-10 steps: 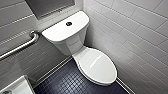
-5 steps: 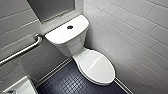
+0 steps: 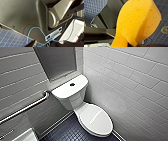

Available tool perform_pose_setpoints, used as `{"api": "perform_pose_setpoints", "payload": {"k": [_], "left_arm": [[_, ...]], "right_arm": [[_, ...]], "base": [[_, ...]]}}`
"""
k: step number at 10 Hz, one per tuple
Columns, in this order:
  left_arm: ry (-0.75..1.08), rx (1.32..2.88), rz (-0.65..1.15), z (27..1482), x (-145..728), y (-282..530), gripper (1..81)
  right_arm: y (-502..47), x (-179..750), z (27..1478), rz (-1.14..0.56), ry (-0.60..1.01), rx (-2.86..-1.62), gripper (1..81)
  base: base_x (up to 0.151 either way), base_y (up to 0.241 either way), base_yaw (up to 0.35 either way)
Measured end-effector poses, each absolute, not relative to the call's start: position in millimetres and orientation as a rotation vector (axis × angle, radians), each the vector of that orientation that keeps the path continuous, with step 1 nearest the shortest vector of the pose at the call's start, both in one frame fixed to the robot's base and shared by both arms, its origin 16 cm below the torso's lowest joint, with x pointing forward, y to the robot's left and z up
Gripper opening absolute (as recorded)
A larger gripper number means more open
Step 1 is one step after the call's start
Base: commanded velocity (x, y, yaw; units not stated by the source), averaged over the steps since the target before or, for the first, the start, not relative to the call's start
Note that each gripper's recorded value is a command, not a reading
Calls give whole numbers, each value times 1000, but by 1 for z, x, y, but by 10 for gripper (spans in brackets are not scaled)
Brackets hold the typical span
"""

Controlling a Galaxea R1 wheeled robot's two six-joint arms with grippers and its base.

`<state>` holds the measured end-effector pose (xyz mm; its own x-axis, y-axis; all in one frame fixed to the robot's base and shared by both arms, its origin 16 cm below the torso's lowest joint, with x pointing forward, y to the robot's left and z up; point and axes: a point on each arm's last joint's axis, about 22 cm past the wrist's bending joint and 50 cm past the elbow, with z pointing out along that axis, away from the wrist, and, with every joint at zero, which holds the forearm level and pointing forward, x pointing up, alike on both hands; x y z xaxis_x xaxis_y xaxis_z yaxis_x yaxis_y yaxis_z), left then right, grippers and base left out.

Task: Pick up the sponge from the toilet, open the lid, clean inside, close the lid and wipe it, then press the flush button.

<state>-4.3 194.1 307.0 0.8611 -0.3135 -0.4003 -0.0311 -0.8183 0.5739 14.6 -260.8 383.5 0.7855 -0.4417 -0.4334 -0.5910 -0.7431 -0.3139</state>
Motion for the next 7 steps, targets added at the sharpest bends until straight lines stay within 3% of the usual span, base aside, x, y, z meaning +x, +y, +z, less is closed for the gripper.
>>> {"api": "perform_pose_setpoints", "payload": {"k": [4, 7], "left_arm": [[-283, 2524, -588, 328, -4, 191, 811], [-294, 2530, -595, 345, -21, 185, 811]], "right_arm": [[-232, -20, 381, 388, 714, -2592, 10], [-206, -55, 398, 425, 705, -2585, 10]], "base": [[0, 0, 0], [0, 0, 0]]}}
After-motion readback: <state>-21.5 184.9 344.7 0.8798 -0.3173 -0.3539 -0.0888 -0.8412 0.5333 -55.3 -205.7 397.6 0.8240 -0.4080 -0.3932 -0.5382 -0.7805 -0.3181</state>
